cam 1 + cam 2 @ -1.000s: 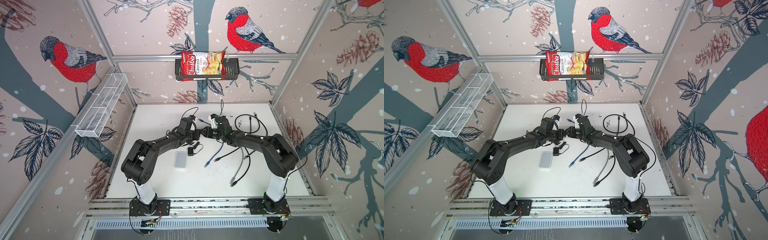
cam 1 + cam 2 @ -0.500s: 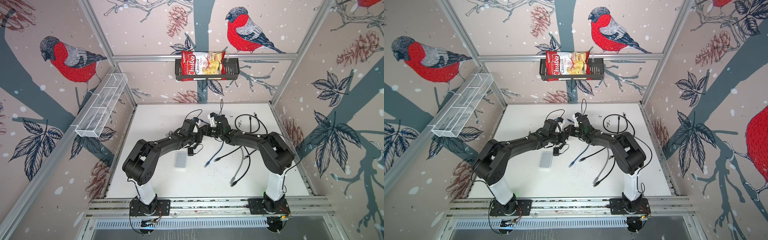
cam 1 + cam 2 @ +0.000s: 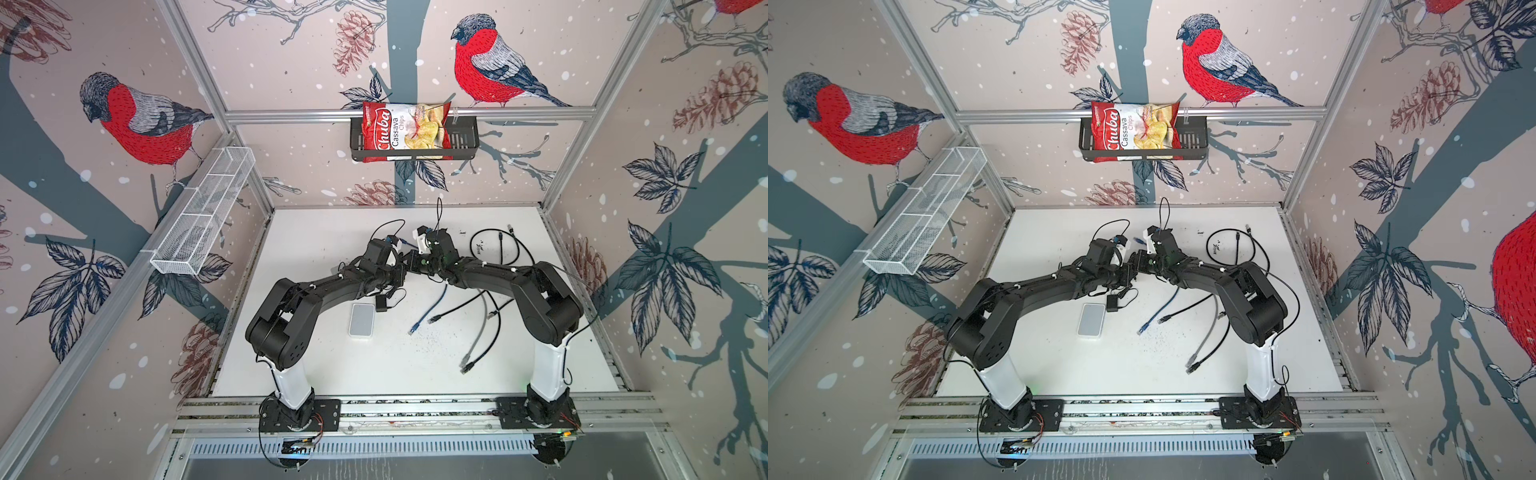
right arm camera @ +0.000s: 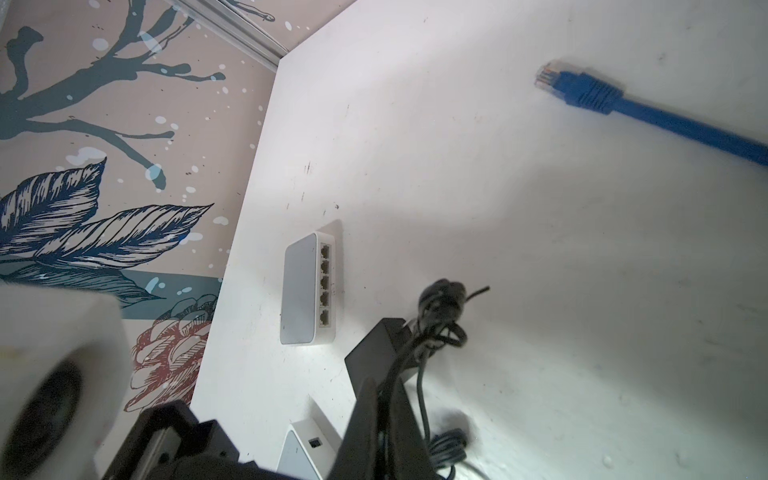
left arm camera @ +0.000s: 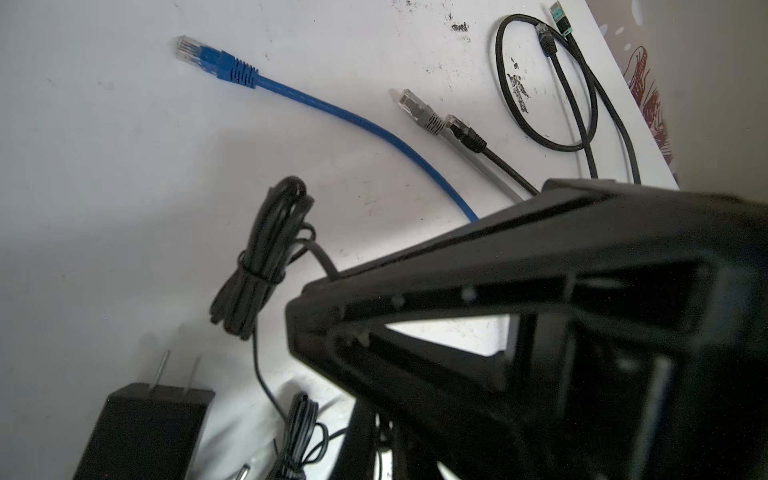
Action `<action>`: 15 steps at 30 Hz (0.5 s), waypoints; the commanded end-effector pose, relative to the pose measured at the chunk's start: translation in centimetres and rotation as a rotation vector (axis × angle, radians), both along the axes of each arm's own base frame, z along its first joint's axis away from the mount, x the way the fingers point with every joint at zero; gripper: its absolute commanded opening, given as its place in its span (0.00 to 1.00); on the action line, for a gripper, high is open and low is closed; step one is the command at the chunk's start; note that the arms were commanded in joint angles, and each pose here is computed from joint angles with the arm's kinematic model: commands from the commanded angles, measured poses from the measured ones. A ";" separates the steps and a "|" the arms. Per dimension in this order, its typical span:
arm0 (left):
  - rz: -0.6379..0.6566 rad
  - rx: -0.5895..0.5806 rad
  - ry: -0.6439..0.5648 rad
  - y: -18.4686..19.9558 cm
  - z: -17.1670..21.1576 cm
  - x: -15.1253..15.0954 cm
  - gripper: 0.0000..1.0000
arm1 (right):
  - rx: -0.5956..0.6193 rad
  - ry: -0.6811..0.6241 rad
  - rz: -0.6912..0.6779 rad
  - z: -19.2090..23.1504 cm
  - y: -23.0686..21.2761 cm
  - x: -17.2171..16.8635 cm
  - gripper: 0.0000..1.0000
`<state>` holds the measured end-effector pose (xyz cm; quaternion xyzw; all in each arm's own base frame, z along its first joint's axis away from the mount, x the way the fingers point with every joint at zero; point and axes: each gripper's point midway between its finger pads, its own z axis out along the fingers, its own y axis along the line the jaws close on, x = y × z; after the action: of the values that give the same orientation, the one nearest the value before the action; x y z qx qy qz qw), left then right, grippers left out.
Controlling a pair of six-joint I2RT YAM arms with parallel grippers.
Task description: Insert the plug into the switch port
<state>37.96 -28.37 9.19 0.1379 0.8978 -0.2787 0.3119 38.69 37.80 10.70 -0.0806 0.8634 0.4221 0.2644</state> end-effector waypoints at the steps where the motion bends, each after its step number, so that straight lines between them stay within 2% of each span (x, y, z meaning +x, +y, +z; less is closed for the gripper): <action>1: -0.006 -0.025 -0.052 -0.4 0.8 0.5 0.25 | 0.019 0.012 0.044 0.4 0.5 -0.5 0.09; 3: -0.007 -0.031 -0.055 -0.4 0.8 0.3 0.36 | 0.020 0.007 0.046 0.7 0.6 -0.4 0.08; 7: -0.009 -0.040 -0.057 -0.2 0.5 -0.1 0.46 | 0.020 0.005 0.052 1.1 0.6 -0.3 0.08; 12: 0.001 -0.046 -0.075 -0.1 0.3 0.0 0.49 | 0.040 0.011 0.069 1.8 0.6 -0.5 0.08; 15: -0.002 -0.051 -0.101 0.0 0.3 -0.1 0.46 | 0.052 0.016 0.079 2.2 0.4 -0.5 0.08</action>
<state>37.33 -27.84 8.05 0.1360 0.8912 -0.2827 0.3276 38.26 38.03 11.60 -0.0910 0.8603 0.4403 0.2403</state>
